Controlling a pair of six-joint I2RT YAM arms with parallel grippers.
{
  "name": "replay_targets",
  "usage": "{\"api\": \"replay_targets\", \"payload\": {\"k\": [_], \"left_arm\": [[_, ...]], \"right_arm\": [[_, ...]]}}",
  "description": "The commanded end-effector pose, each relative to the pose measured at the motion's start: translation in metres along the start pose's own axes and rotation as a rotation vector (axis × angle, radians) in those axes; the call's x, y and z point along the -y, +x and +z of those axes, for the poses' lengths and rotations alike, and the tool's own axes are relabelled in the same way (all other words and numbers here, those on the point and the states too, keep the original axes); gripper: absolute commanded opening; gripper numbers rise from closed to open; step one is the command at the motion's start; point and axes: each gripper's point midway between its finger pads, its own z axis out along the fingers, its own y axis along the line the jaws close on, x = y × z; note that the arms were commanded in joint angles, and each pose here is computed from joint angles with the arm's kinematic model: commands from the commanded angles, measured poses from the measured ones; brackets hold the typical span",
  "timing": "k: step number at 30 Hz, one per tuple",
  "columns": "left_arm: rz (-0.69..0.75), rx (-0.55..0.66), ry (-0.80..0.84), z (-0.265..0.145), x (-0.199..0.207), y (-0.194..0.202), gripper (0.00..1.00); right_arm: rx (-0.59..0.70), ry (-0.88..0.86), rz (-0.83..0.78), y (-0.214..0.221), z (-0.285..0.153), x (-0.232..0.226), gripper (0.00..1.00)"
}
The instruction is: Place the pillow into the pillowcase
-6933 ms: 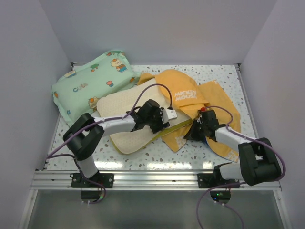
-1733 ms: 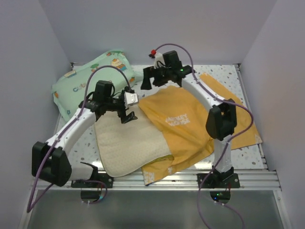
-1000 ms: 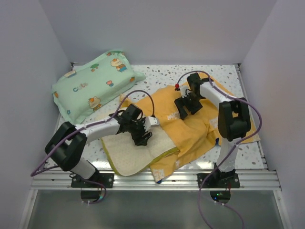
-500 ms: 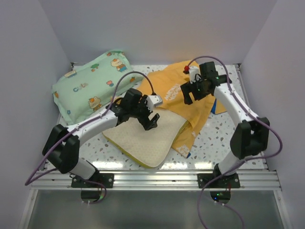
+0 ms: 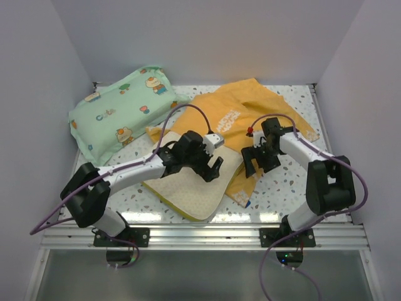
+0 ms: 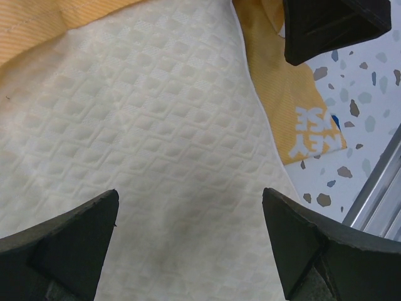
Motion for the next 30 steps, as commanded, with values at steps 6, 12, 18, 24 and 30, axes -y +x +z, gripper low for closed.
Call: {"api": "replay_targets", "payload": {"k": [6, 12, 18, 24, 30], "left_arm": [[-0.054, 0.017, -0.106, 0.024, 0.020, -0.001, 1.00], [-0.048, -0.064, -0.177, 0.048, 0.030, 0.013, 1.00], [-0.103, -0.047, -0.194, 0.070, 0.017, 0.013, 0.81], [-0.263, 0.185, -0.100, 0.071, -0.027, -0.080, 0.00], [-0.311, 0.433, 0.030, 0.057, -0.018, -0.190, 0.00]], "right_arm": [[-0.045, -0.052, 0.207, -0.009, 0.039, -0.006, 0.68], [-0.027, -0.092, 0.216, -0.014, 0.043, -0.011, 0.00], [0.123, -0.211, 0.165, -0.022, 0.008, -0.040, 0.00], [0.255, -0.355, 0.067, -0.028, -0.035, -0.074, 0.00], [0.330, -0.549, -0.096, -0.037, -0.077, -0.130, 0.00]]}}
